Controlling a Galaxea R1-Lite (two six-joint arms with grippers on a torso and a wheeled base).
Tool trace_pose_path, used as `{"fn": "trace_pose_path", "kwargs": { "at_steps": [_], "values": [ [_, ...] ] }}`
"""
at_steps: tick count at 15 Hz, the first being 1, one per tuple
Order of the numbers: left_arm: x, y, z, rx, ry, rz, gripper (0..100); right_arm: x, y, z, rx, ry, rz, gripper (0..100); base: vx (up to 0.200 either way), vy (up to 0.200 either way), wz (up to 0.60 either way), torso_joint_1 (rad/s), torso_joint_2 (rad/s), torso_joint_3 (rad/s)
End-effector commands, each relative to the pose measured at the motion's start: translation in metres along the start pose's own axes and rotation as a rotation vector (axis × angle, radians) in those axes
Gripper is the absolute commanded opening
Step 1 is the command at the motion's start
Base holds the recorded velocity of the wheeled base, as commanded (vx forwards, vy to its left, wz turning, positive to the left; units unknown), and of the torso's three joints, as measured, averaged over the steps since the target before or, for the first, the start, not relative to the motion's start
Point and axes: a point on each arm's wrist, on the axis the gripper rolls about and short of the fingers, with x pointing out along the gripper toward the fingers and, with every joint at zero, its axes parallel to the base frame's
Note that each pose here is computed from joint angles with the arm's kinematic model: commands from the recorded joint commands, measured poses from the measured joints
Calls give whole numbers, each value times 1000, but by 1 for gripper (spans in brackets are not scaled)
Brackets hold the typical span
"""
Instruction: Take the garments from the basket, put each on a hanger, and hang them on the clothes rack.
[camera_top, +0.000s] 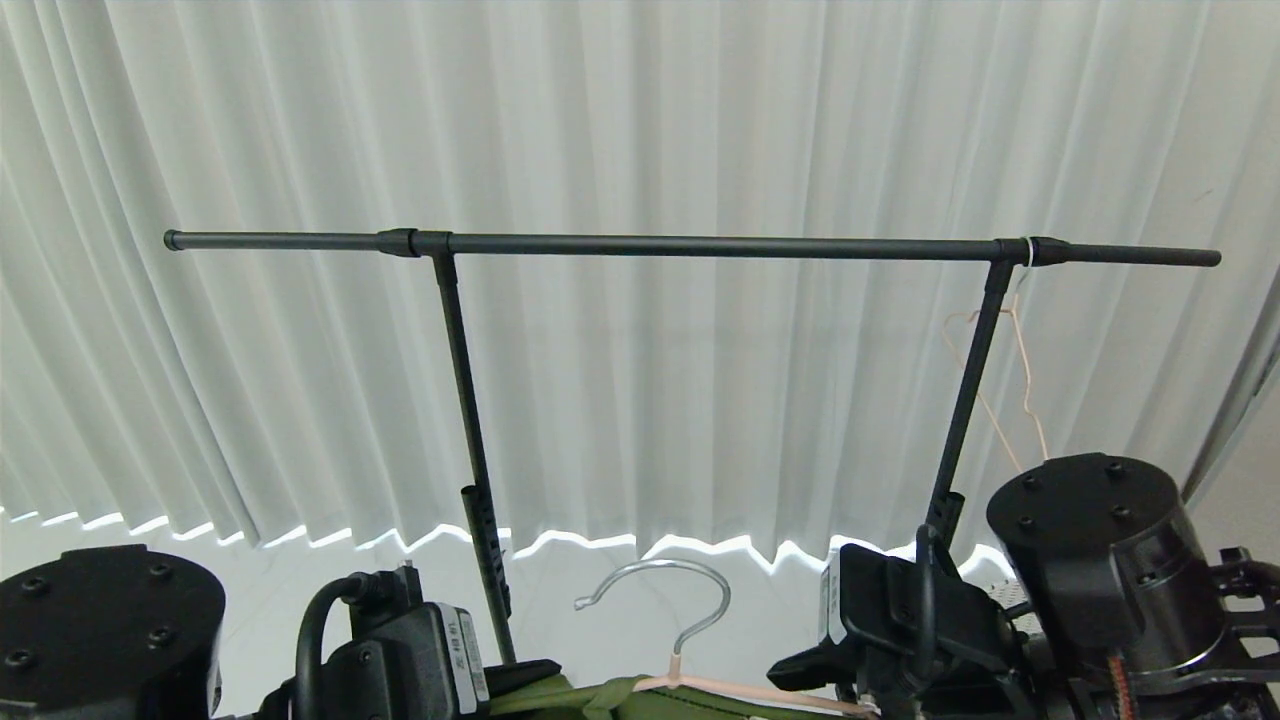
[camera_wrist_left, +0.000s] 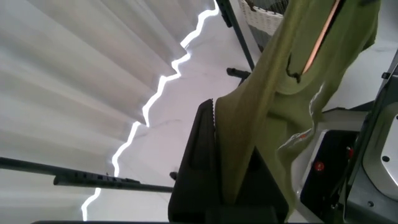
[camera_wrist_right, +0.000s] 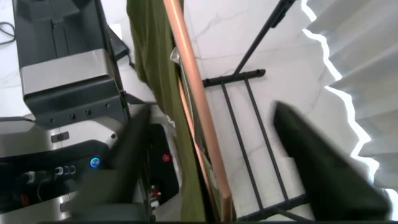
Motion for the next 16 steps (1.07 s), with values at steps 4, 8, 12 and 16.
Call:
{"fn": "trace_pose_path", "kwargs": {
  "at_steps": [4,8,12,16],
  "values": [
    [0,0,1,-1,-10,5,0,2,-3,-2,7,11,-8,0,0,0,0,0,0,0],
    [1,0,-1,0,-1,3,100,-1,-3,-2,5,3,-13,0,0,0,0,0,0,0],
    [-2,-1,-3,-8,-2,8,100,-13,-4,-2,4,-9,-45,0,0,0,0,0,0,0],
    [-16,-7,-15,-14,-6,19,100,-32,-9,-11,37,-3,-106,0,0,0,0,0,0,0]
  ]
}}
